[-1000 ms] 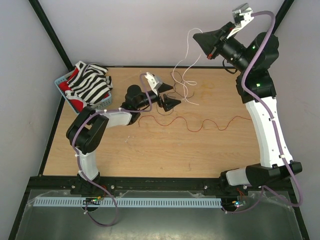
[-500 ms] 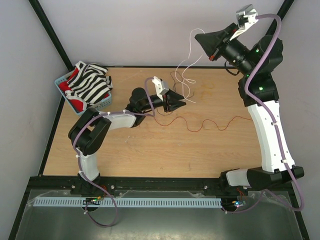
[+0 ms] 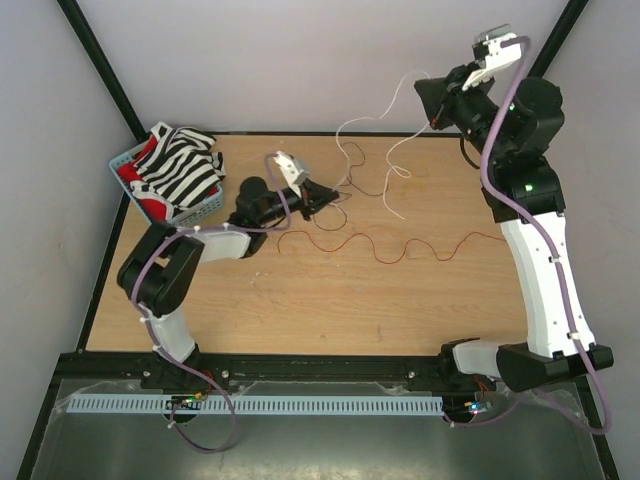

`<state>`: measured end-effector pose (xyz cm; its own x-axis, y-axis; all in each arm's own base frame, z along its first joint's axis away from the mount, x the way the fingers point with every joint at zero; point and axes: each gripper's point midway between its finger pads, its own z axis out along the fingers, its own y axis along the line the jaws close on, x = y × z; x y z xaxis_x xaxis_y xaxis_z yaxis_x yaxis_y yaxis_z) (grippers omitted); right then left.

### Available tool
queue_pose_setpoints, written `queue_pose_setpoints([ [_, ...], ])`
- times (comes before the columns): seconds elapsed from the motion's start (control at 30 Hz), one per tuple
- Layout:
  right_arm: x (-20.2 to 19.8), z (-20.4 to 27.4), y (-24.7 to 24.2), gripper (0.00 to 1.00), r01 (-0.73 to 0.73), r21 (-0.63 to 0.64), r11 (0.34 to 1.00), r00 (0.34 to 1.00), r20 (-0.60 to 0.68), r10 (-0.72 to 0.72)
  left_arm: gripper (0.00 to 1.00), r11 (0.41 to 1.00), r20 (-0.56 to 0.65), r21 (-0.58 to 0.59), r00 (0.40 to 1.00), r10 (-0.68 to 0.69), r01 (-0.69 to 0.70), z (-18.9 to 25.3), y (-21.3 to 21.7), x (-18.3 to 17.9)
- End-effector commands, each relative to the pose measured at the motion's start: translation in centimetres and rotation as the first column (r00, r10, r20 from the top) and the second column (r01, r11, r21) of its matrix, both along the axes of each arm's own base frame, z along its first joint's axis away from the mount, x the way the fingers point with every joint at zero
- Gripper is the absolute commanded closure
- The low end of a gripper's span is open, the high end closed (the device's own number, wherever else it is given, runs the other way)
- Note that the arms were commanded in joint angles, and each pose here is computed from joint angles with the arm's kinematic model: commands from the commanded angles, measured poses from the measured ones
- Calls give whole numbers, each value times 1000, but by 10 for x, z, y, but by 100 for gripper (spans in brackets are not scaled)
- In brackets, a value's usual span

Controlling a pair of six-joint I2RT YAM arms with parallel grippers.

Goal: Zip-tie the wires
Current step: Straighten the cable at the center of the board.

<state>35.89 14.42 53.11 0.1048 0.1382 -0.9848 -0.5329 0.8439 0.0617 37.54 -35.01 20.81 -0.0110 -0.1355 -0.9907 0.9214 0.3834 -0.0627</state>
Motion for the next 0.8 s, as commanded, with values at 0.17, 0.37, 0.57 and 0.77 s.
queue_pose_setpoints([
  [0.17,23,-126,-135,87,562,-467,683,729,-109,-675,100,931,-9,169,944,329,-323,35,102,25],
  [0.37,2,-172,-218,88,653,-709,266,386,9,-923,100,937,-75,218,953,294,-272,48,103,2],
  [0.57,-13,-189,-252,92,683,-714,154,242,23,-970,100,929,-62,301,968,244,-215,35,81,-17],
  [0.77,-35,-202,-296,96,706,-707,35,85,36,-996,100,934,-96,343,986,138,-97,21,44,-37],
])
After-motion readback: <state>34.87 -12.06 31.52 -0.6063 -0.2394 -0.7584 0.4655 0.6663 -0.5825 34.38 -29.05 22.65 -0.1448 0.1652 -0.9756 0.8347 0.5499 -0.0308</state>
